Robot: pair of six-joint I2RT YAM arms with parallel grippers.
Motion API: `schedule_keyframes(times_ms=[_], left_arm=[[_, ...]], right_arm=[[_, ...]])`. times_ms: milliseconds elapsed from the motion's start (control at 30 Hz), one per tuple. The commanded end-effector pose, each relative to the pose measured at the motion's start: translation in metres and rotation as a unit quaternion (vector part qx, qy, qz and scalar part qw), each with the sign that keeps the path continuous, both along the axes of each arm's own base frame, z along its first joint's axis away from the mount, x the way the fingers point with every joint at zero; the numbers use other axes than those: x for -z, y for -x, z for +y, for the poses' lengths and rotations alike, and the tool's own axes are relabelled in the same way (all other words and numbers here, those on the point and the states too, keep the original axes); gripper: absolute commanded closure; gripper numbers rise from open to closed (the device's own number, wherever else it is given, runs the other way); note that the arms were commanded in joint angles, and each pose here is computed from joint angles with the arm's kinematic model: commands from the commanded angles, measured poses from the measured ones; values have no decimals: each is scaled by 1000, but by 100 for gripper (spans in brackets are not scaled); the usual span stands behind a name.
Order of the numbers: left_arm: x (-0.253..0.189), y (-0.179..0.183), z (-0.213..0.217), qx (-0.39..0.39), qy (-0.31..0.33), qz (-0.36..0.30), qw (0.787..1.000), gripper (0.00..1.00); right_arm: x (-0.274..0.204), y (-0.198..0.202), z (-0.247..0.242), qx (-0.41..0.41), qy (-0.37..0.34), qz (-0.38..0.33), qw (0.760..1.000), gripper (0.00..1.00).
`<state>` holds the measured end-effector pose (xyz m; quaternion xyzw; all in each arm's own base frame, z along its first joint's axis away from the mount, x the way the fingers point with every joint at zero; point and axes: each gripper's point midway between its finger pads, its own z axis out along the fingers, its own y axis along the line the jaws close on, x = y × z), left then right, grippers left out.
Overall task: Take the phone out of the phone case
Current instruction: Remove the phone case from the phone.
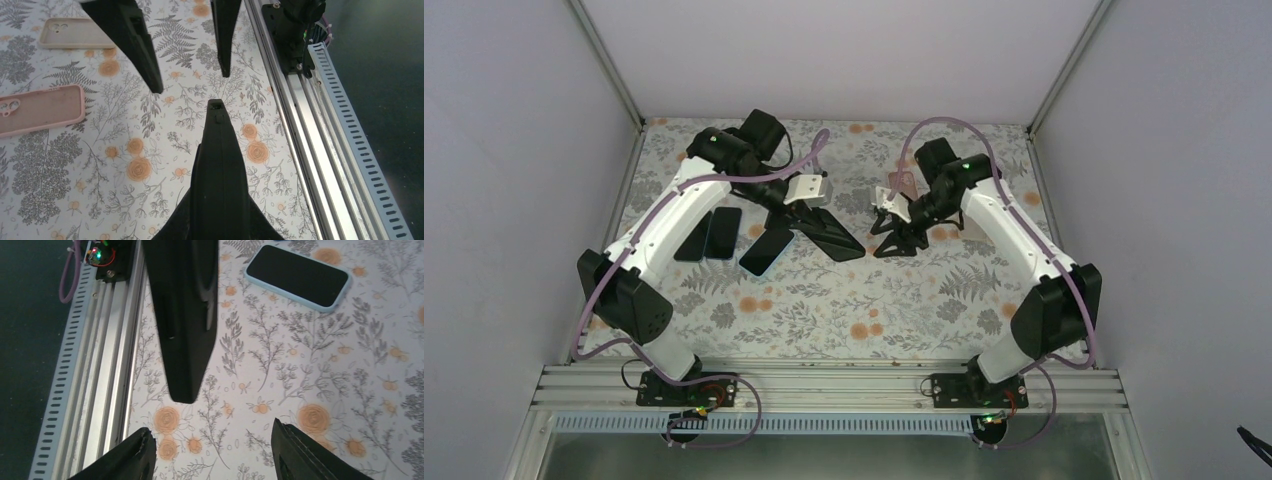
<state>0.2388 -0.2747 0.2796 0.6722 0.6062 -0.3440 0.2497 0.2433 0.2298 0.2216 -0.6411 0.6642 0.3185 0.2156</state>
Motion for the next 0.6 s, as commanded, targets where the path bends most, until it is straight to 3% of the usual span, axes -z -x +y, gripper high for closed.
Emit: schedule_keyframes(times_ms=[0,567], left_arm=[[-21,0,-5,3,35,-18,999,98],[-23,-1,-7,3,40,-13,999,98]], right_arm=[[8,9,5,-11,-12,8,1000,40],[5,-7,25,-5,-52,12,999,42]])
